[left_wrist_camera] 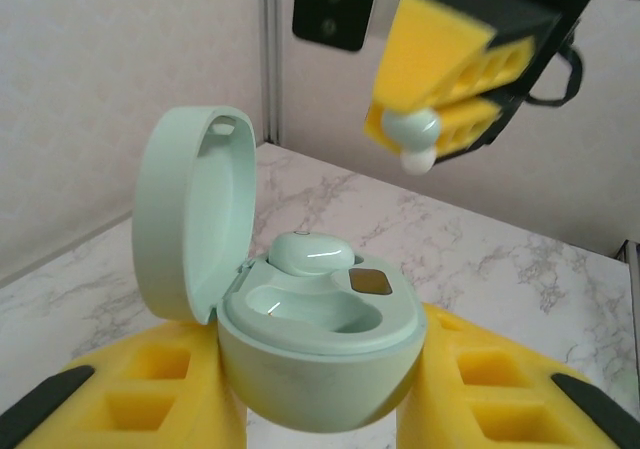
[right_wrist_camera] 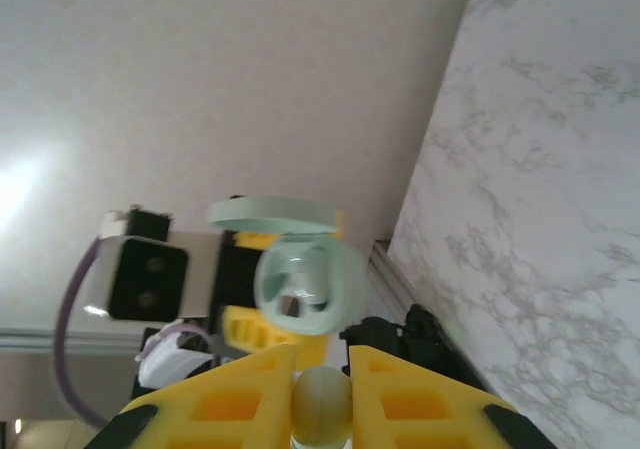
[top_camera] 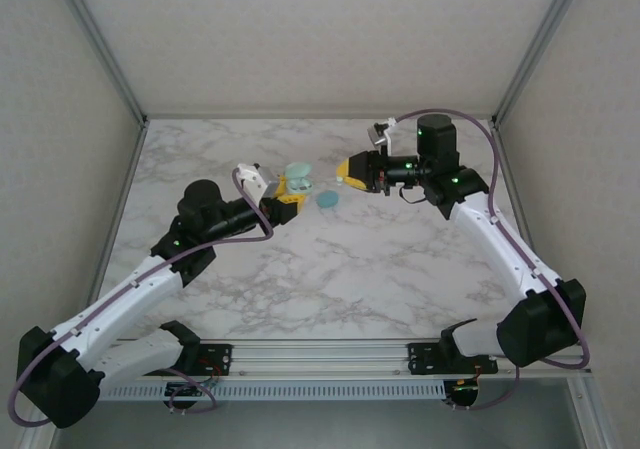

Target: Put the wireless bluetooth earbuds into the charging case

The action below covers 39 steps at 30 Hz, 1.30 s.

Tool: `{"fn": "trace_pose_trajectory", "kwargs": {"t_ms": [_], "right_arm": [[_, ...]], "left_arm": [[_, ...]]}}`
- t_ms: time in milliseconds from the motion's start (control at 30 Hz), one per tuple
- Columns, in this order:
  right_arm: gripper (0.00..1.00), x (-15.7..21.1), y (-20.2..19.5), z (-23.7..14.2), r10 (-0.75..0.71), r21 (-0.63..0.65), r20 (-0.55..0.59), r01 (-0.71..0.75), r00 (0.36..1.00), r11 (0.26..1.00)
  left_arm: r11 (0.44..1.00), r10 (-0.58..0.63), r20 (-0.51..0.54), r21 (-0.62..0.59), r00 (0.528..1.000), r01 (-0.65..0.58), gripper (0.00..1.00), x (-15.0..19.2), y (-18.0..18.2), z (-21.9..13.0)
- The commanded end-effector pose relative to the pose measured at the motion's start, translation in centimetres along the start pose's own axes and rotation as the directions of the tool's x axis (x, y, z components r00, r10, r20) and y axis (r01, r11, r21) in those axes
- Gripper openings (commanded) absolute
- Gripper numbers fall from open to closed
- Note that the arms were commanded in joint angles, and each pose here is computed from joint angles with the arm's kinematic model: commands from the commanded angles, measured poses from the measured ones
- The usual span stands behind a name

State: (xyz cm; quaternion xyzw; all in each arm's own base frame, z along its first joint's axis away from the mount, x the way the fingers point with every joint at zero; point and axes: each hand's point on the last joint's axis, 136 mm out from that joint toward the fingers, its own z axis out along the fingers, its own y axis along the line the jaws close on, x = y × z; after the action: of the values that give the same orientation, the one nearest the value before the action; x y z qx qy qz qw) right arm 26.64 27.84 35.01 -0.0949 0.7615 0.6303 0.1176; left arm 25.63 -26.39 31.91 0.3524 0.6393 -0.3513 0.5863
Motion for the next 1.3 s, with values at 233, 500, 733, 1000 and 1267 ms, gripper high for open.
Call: {"fn": "trace_pose_trajectory", "kwargs": {"t_ms": [233, 500, 733, 1000, 1267], "right_arm": [[0.19, 0.2, 4.6, 2.5, -0.125, 0.011, 0.025, 0.125, 0.992, 0.992], [0.18, 0.9, 3.3, 5.7, -0.174, 0.104, 0.003, 0.173, 0.985, 0.979], [0.18, 1.0, 2.4, 6.8, -0.191, 0.139, 0.003, 0.189, 0.982, 0.972], [0.18, 1.2, 1.9, 7.0, -0.175, 0.15, -0.005, 0.173, 0.985, 0.973], [0.22, 1.5, 1.0, 6.5, -0.17, 0.214, -0.015, 0.17, 0.985, 0.962]], "left_arm": [[0.998, 0.049, 0.036, 0.041, 0.998, -0.051, 0.19, -0.8, -0.7, 1.0], [0.997, 0.063, 0.039, 0.044, 0.997, -0.065, 0.19, -0.6, -1.0, 1.1], [0.997, 0.062, 0.041, 0.052, 0.997, -0.064, 0.19, -0.8, -1.2, 1.2], [0.997, 0.051, 0.059, 0.049, 0.997, -0.054, 0.19, -1.3, -1.3, 1.0], [0.998, 0.043, 0.074, 0.05, 0.996, -0.047, 0.19, -1.7, -1.4, 0.9]]}}
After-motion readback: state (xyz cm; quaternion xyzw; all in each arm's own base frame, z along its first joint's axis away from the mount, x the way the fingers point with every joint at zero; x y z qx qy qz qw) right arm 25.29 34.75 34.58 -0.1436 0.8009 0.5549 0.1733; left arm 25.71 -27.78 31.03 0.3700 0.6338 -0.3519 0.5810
